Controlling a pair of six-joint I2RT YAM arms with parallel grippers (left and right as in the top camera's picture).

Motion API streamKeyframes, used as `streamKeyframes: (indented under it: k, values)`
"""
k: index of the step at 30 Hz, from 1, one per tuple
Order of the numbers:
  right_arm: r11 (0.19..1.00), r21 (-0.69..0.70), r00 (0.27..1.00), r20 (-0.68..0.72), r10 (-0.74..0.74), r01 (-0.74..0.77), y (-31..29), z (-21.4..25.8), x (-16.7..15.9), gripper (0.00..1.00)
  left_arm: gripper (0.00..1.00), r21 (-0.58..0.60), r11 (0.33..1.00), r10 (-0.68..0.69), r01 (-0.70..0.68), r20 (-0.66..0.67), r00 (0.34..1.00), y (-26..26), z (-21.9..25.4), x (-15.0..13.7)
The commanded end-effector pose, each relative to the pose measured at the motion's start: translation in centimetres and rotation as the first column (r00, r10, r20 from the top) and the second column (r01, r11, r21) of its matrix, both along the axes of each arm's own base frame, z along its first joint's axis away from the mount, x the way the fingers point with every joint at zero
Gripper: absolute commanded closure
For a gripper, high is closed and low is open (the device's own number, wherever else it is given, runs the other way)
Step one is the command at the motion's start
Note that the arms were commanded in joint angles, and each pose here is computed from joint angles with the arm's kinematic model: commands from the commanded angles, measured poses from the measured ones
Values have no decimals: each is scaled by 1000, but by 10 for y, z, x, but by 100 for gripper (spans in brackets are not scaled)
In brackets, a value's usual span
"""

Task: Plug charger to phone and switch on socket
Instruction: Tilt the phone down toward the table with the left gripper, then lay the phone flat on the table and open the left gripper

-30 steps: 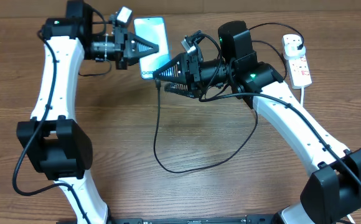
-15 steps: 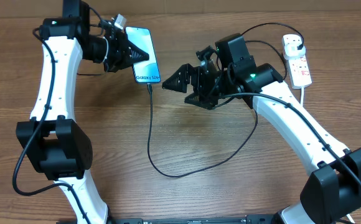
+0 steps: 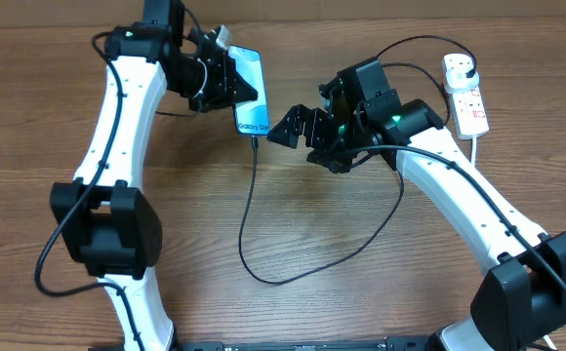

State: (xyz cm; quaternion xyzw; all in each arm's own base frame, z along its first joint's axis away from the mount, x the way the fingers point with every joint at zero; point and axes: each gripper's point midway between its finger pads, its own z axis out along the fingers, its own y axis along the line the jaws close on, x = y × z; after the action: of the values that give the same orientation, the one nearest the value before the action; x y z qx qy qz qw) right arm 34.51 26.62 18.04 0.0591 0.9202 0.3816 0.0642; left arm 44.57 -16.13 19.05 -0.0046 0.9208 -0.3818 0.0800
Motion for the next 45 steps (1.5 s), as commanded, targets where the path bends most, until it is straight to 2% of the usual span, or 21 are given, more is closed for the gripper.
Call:
streamKeyframes:
  k: [1, 11, 18, 25, 29, 32, 45]
  values:
    - [1000, -16, 1000, 17, -1, 1, -2, -1, 4, 0, 96, -95, 995, -16, 5, -115, 993, -13, -30, 3]
    - [1000, -30, 1000, 26, 8, -7, -4, -2, 3, 0, 96, -241, 971, -66, 3, -256, 964, -29, -80, 7]
    - [999, -31, 999, 30, 13, -12, -4, -2, 3, 0, 96, -237, 972, -66, -8, -301, 952, -30, -108, 9]
    - [999, -32, 999, 29, 13, -12, -4, -2, 3, 0, 96, -227, 974, -61, 3, -249, 966, -29, -112, 18]
    - [999, -33, 1000, 27, 13, -12, -4, -3, 3, 0, 96, -208, 978, -31, -28, -272, 962, -27, -119, 22]
    - [999, -32, 1000, 27, 13, -12, -4, -3, 3, 0, 96, -235, 972, -43, -22, -269, 962, -30, -118, 23]
    - [999, -32, 1000, 26, 13, -12, -4, -3, 3, 0, 96, -204, 979, -46, -10, -267, 963, -36, -129, 22]
